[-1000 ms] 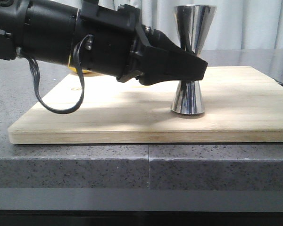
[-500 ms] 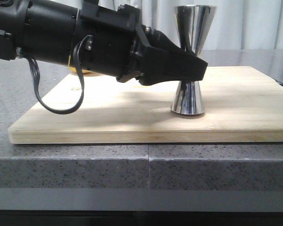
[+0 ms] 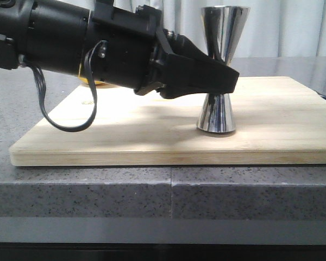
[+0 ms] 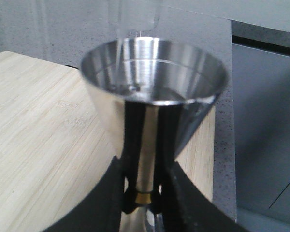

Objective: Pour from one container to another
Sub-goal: 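Tilt the beaker with the right gripper, pouring liquid into the jigger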

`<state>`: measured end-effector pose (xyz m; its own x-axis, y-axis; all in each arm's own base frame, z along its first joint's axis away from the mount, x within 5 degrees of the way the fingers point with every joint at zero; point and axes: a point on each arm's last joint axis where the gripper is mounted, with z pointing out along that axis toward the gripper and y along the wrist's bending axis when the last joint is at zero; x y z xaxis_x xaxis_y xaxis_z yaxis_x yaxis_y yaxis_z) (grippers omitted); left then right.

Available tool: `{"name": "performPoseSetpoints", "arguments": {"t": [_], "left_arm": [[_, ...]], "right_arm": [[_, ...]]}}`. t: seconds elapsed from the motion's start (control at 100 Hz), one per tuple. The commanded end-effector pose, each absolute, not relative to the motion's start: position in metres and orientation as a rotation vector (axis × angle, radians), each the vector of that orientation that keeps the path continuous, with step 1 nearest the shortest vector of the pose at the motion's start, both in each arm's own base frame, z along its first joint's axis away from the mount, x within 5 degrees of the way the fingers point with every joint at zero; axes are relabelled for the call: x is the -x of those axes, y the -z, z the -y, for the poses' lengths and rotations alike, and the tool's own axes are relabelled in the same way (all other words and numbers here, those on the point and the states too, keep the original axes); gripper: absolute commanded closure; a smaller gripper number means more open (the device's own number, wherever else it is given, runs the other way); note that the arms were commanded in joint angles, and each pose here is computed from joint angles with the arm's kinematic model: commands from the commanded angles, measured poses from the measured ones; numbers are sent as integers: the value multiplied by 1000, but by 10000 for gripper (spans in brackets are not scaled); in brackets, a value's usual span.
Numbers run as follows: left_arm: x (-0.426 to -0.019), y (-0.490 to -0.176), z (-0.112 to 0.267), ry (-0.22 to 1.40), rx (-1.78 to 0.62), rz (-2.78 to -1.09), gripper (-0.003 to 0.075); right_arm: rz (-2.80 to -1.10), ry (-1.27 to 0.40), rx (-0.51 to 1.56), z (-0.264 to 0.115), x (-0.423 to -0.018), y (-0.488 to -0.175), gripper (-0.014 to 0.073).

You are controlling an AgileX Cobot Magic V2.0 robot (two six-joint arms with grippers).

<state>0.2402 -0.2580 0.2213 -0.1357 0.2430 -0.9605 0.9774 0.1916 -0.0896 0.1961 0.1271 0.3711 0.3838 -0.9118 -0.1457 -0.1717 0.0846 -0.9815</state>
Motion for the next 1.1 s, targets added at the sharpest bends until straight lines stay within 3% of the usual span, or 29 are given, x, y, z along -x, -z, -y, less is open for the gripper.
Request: {"name": "performPoseSetpoints", "arguments": {"t": [0.0, 1.09], "left_arm": [[-237, -253, 258, 1087, -1140, -1444, 741], [-237, -253, 258, 1087, -1140, -1444, 741]], "right_arm": [[-1009, 789, 1350, -122, -192, -391, 355], [-973, 830, 1367, -122, -192, -392, 355]]}}
